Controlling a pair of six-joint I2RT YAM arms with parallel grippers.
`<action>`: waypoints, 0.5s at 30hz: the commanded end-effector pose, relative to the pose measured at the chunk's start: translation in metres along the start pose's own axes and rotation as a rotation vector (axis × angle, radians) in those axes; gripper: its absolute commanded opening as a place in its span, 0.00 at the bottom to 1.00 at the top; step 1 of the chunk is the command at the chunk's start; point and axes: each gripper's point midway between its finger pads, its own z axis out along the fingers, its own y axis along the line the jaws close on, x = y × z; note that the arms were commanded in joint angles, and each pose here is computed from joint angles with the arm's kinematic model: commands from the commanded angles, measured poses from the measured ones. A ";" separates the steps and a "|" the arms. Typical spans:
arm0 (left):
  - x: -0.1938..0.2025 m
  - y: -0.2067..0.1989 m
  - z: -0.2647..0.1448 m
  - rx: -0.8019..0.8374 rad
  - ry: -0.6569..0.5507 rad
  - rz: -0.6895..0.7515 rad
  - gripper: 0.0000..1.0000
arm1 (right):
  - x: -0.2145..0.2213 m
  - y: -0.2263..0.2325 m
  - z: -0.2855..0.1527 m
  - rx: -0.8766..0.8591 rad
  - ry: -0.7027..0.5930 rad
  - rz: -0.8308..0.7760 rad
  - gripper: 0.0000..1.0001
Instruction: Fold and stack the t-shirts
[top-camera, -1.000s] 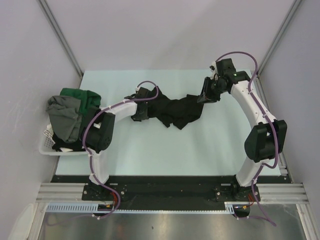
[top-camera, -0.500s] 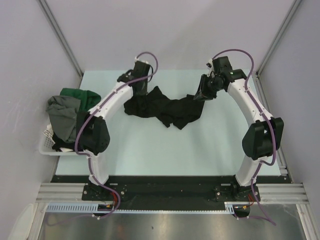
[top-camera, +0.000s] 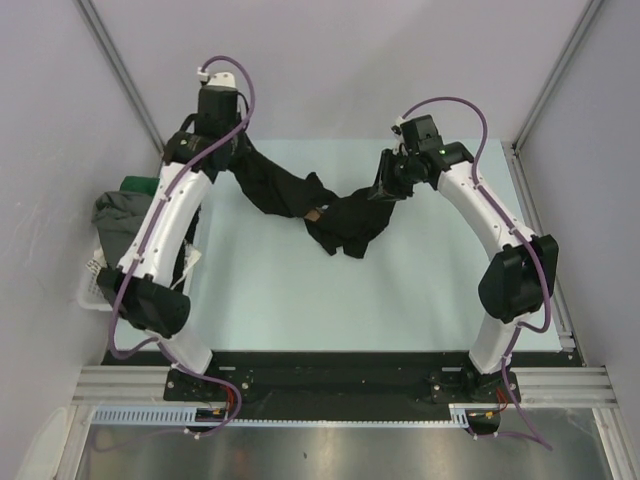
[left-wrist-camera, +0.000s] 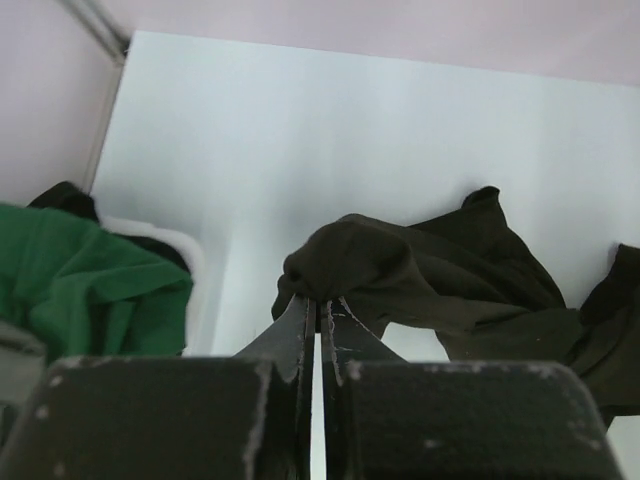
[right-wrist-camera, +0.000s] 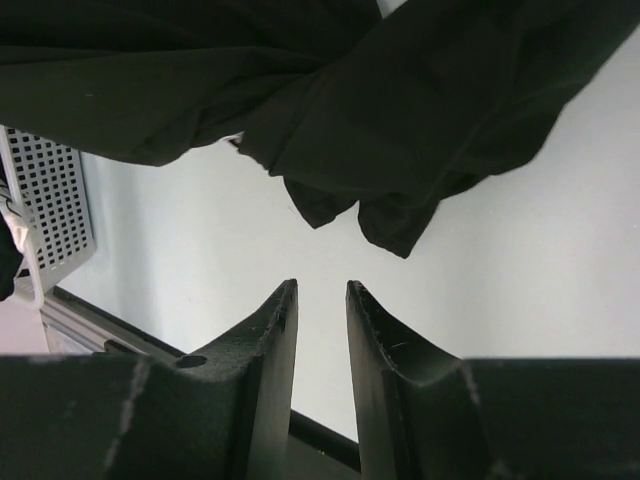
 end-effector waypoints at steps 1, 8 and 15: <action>-0.053 0.052 -0.047 -0.052 -0.182 -0.159 0.00 | -0.019 0.008 -0.007 0.017 -0.098 -0.014 0.31; -0.037 0.069 -0.055 -0.051 -0.163 -0.204 0.00 | -0.019 0.004 0.018 0.036 -0.075 -0.003 0.31; -0.072 0.055 -0.043 0.047 -0.255 -0.309 0.00 | -0.021 0.022 0.021 0.000 -0.074 -0.024 0.31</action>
